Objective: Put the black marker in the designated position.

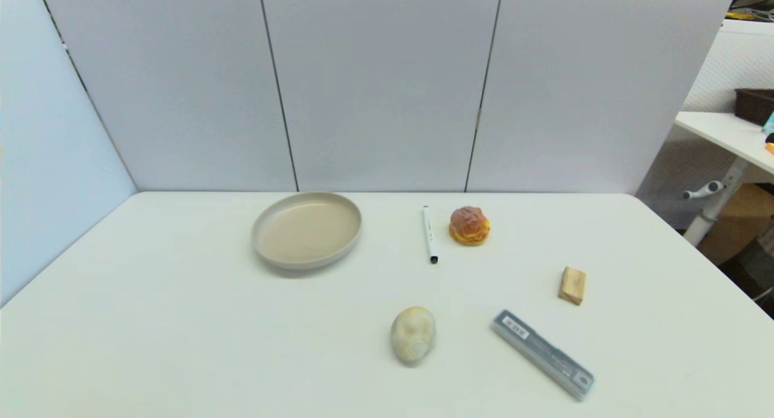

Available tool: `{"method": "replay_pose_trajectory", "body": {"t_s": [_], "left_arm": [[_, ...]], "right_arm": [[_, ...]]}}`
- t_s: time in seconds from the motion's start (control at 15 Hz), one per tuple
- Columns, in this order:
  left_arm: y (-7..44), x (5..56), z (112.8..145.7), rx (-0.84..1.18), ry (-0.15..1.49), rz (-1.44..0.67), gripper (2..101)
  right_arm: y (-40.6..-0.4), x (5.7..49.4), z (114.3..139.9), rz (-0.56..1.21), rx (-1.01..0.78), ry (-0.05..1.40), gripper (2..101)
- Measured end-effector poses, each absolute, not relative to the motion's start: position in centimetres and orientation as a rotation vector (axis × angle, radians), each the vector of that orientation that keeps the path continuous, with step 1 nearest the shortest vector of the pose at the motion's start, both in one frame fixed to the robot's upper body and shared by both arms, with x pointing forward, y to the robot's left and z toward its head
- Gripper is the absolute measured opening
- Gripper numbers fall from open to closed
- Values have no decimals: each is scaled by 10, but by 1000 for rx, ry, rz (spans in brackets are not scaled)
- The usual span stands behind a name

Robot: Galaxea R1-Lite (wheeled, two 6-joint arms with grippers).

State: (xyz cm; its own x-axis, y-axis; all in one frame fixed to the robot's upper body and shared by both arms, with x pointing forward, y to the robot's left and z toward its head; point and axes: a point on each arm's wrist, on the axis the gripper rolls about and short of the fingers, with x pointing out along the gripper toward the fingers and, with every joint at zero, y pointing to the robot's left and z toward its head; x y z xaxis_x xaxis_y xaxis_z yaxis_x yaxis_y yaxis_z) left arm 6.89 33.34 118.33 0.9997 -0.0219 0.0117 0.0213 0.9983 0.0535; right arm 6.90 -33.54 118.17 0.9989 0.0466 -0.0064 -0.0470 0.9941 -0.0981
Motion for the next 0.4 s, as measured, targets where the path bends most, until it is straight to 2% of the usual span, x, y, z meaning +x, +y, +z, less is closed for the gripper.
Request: {"method": "replay_pose_trajectory", "body": {"t_s": [0.4], "left_arm": [[333, 69, 1183, 53, -12, -21, 978]], "right_arm": [[-335, 69, 1182, 45, -80, 5, 980]]}}
